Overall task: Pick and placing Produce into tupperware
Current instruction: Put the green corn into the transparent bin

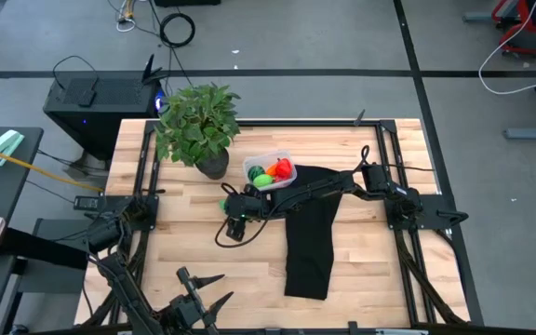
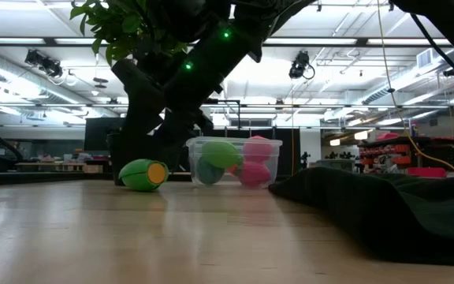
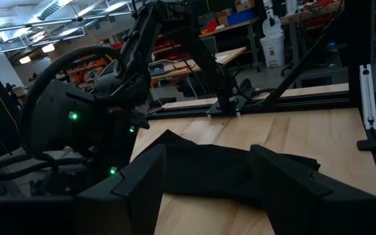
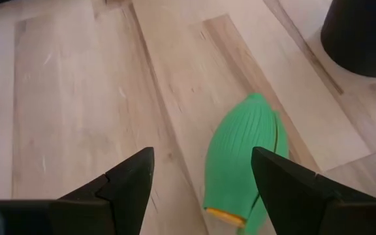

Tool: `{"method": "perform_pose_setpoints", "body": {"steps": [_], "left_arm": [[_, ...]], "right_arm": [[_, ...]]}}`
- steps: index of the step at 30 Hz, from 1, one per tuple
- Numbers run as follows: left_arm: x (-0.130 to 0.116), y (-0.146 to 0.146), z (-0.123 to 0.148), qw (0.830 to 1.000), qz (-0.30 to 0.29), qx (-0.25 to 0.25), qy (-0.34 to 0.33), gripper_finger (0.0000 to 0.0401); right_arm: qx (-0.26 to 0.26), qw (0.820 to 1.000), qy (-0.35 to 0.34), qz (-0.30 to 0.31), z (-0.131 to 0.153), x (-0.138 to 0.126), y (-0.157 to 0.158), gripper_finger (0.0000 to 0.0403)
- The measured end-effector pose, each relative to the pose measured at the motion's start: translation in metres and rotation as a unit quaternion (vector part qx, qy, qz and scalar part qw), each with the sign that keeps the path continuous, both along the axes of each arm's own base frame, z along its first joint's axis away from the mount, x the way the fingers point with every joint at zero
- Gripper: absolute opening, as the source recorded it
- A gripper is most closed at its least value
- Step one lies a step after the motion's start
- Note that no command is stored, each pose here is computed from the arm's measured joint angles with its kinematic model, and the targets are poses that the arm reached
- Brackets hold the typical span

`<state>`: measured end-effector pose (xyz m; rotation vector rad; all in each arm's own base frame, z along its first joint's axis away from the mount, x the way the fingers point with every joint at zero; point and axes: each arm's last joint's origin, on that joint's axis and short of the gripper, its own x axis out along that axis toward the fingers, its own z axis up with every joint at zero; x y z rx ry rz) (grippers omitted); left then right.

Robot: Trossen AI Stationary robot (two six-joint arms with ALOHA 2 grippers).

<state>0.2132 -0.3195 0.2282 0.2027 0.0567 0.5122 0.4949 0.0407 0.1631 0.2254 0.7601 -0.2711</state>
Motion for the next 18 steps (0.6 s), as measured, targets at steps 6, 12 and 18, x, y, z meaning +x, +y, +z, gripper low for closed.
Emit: {"method": "perform_pose_setpoints", "body": {"steps": [6,12,18], "left_arm": [[0.0001,-0.0001,-0.0001,1.000,0.000,-0.001,0.000,0.0229],[0.0001,-0.0003,-0.0001,1.000,0.000,-0.002,-0.001,0.0229],[0.0002,-0.0004,-0.0002,1.000,0.000,-0.003,-0.001,0.0229]], "right_arm": [[0.008,1.000,0.008,0.001,-0.0012,-0.0012,0.0001,0.0263],[0.018,1.000,0.017,0.001,-0.0025,-0.0024,0.0004,0.0263],[-0.001,1.000,0.018,-0.017,-0.0028,-0.0030,-0.0011,0.0263]]}}
